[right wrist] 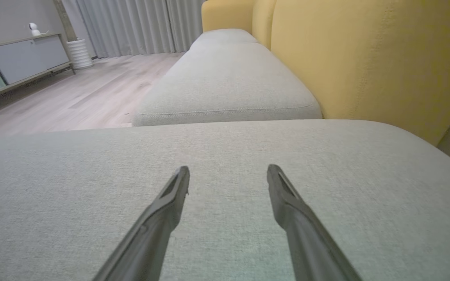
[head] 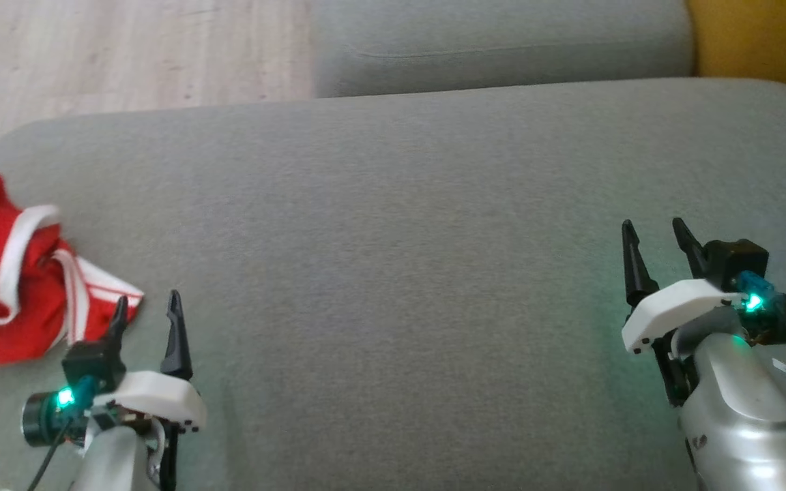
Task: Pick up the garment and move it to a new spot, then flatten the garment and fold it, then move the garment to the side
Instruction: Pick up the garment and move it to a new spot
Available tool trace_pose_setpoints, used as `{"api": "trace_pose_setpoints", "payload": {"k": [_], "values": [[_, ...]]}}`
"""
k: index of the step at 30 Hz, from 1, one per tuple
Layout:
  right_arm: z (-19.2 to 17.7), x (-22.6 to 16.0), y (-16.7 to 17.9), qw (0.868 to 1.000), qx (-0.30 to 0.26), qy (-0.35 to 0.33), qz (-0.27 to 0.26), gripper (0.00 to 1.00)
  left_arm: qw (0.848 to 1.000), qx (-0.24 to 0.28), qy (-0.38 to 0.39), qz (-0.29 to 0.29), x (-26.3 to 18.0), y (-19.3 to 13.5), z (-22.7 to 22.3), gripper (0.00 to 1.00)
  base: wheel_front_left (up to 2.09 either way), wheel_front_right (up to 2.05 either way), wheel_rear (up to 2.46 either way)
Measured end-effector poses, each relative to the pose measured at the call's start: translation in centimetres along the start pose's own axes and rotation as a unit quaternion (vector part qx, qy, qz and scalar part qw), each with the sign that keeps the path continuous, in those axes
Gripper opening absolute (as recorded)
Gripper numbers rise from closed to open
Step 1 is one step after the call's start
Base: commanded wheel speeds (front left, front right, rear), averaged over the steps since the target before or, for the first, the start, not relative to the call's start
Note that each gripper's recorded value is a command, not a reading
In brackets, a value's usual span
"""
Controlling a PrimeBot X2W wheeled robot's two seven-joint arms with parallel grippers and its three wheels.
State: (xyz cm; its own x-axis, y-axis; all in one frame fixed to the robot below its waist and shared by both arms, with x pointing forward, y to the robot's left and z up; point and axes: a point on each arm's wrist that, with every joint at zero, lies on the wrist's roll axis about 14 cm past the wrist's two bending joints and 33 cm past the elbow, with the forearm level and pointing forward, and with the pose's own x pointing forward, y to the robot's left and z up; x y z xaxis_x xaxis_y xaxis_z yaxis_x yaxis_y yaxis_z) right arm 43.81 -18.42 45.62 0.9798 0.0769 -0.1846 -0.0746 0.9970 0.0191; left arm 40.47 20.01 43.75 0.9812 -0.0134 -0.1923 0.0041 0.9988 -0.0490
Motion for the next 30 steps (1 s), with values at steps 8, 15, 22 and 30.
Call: {"api": "trace_pose_setpoints", "payload": {"k": [8, 15, 22, 30], "values": [[0.3, 2.1, 6.7, 0.996, -0.013, 0.001, 0.085, 1.0, 0.998, -0.015, 0.001, 0.066, -3.0, 4.3, -0.6, 1.0, 0.0, 0.0, 0.0], [0.3, 3.1, 15.2, 0.982, -0.022, 0.005, 0.189, 1.0, 0.988, -0.022, 0.001, 0.153, -7.4, 10.1, -1.2, 1.0, 0.0, 0.0, 0.0], [-0.7, 2.5, 21.2, 0.963, -0.027, 0.017, 0.268, 1.0, 0.976, -0.03, 0.013, 0.215, -10.6, 13.9, -2.3, 1.0, 0.0, 0.0, 0.0], [-2.8, 3.6, 21.7, 0.957, -0.028, 0.037, 0.286, 1.0, 0.976, 0.003, -0.014, 0.218, -5.5, 17.6, 2.9, 1.0, 0.0, 0.0, 0.0]]}}
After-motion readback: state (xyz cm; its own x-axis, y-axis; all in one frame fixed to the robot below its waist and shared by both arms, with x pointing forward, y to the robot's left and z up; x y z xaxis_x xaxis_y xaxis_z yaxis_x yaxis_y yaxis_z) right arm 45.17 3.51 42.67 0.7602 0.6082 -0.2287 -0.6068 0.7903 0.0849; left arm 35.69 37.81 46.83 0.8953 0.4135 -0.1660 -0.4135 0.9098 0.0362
